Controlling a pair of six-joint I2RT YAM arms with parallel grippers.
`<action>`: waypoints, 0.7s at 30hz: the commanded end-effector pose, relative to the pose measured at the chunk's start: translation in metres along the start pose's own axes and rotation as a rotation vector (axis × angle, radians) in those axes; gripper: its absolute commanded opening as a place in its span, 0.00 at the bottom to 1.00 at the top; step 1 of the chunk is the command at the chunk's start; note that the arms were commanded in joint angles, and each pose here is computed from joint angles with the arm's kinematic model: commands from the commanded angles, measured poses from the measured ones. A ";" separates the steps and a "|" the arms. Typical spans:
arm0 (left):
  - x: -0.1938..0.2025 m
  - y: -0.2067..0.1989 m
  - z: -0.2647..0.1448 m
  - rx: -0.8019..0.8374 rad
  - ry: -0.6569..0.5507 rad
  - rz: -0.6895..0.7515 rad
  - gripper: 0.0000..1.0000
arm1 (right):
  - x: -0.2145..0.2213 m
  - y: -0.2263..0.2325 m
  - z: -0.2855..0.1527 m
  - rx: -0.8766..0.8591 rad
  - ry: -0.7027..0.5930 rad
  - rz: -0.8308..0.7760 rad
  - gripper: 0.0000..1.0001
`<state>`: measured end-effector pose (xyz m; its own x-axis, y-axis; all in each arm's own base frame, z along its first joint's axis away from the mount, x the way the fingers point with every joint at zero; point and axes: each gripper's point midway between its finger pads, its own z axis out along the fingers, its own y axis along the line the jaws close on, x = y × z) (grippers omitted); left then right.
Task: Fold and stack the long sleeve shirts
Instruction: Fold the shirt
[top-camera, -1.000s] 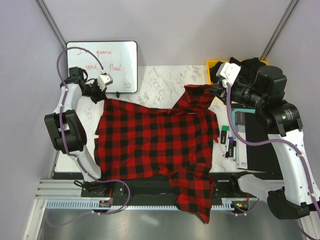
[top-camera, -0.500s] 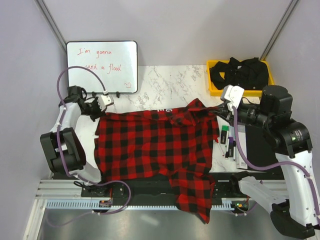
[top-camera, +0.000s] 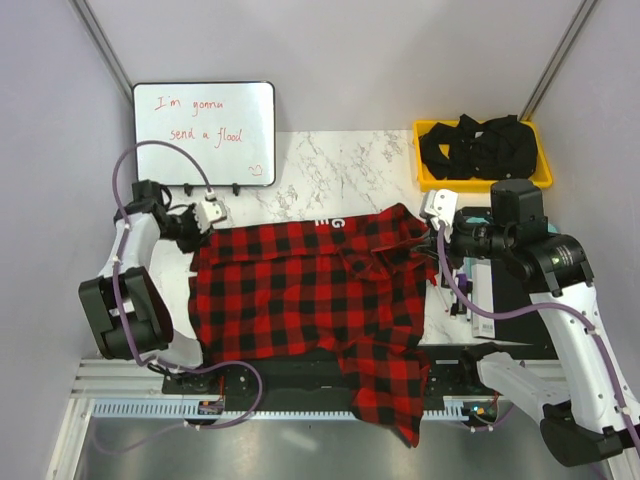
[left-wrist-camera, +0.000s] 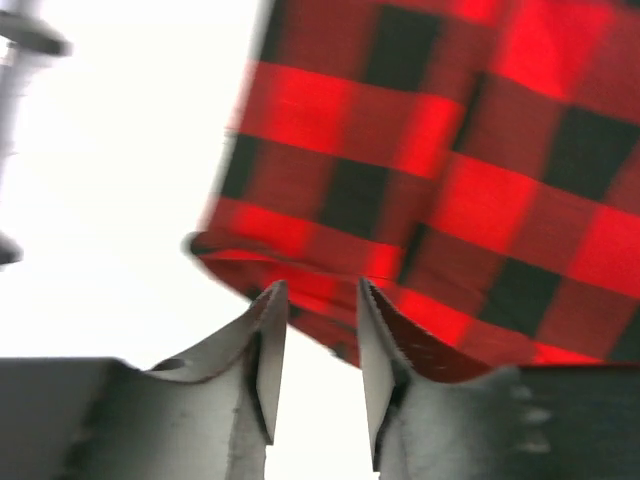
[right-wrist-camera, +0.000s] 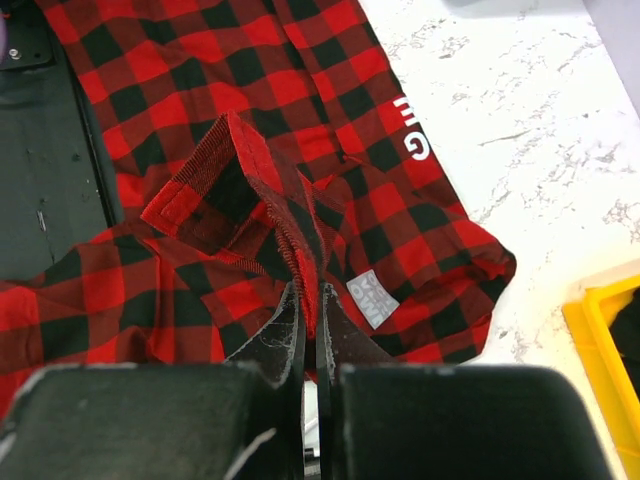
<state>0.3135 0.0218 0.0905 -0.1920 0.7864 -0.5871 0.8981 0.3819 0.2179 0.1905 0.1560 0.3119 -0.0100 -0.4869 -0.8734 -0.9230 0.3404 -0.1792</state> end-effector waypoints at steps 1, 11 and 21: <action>-0.030 0.031 -0.011 -0.029 -0.092 -0.150 0.45 | -0.003 0.003 0.005 -0.049 -0.023 -0.019 0.00; -0.011 0.034 0.026 0.034 0.008 -0.313 0.47 | -0.056 -0.027 -0.003 0.026 -0.115 -0.032 0.00; -0.134 0.059 -0.045 -0.034 -0.361 -0.322 0.69 | -0.067 -0.052 0.040 -0.054 -0.148 0.035 0.00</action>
<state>0.3657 -0.0079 0.1291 -0.4102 0.5563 -0.7227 0.8058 0.5922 -0.0014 0.2435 0.1861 0.3690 0.0197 -0.3720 -0.9280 -0.9200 0.3566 -0.1624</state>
